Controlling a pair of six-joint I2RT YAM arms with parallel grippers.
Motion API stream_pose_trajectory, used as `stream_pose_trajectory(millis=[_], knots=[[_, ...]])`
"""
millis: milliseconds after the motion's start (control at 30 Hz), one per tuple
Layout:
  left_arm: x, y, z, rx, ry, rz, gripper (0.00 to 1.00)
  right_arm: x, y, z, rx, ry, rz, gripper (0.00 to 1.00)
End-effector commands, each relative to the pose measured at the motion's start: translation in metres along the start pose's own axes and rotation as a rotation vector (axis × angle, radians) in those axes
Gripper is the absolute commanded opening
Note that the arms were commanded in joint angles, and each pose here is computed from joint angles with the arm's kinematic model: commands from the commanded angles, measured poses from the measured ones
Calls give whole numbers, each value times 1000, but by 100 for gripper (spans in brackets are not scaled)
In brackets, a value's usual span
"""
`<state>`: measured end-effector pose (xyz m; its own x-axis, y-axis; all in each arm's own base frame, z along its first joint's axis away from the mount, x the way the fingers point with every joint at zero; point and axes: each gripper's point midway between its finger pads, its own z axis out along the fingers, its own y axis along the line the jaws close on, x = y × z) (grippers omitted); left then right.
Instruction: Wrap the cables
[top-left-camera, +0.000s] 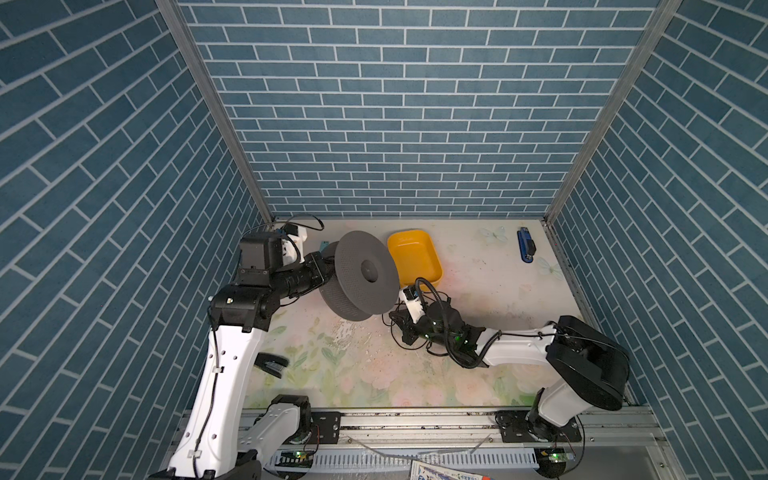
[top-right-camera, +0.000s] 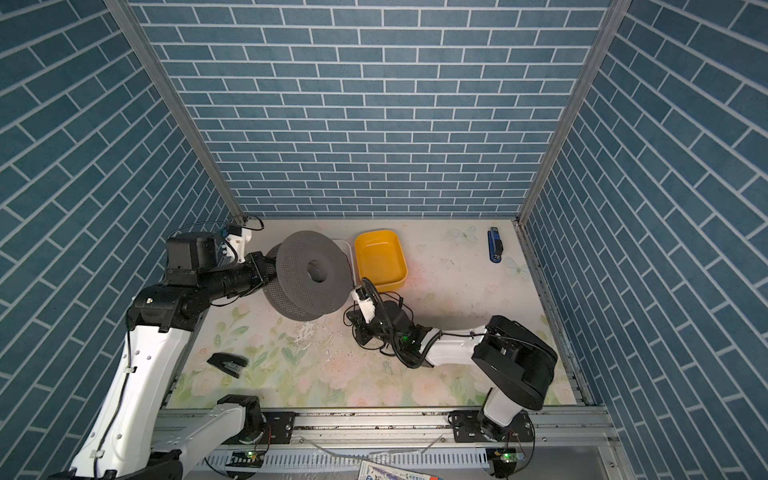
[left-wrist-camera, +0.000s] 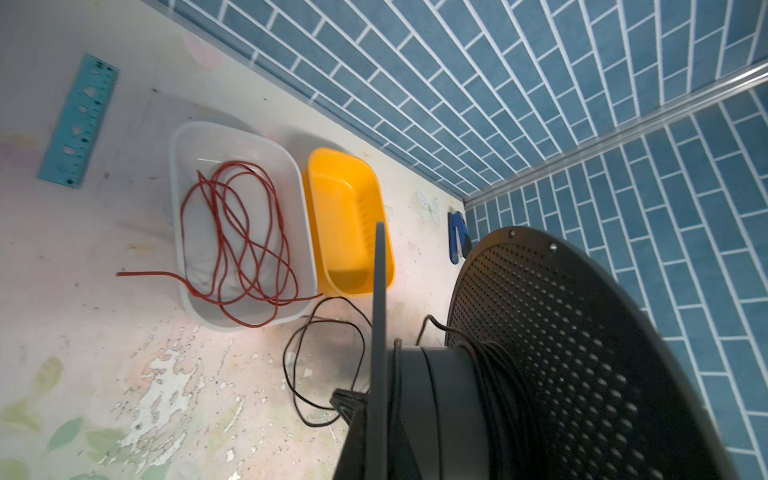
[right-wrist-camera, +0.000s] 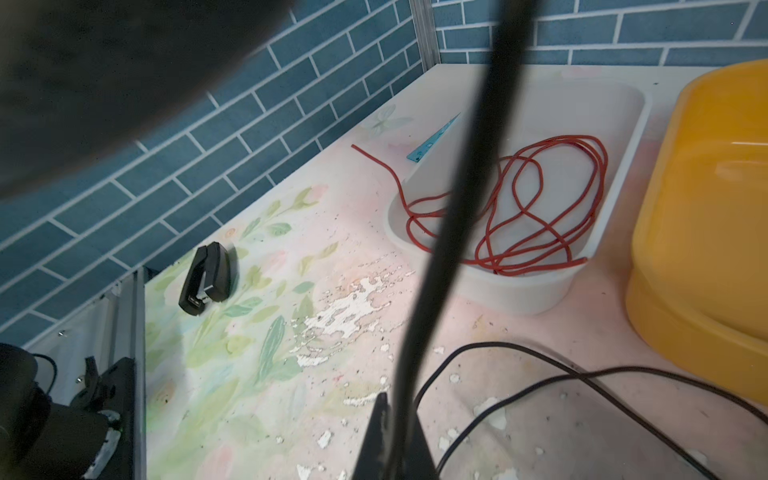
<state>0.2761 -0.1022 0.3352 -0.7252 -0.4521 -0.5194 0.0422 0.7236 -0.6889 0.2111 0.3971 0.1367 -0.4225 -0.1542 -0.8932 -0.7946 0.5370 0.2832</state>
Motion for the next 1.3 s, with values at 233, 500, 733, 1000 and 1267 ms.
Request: stream_pose_trajectory(millis=[233, 500, 733, 1000, 1267], knots=[[-9, 22, 16, -195, -151, 103, 0, 38, 22, -16, 253, 170, -315, 0], [14, 28, 34, -399, -153, 276, 0, 21, 69, -31, 305, 192, -509, 0], [32, 33, 44, -559, -132, 415, 0, -7, 81, -53, 361, 170, -547, 0], [54, 27, 47, -661, -36, 565, 0, -45, 59, -88, 534, 134, -491, 0], [80, 25, 57, -643, 66, 607, 0, -78, 59, -94, 568, 19, -444, 0]])
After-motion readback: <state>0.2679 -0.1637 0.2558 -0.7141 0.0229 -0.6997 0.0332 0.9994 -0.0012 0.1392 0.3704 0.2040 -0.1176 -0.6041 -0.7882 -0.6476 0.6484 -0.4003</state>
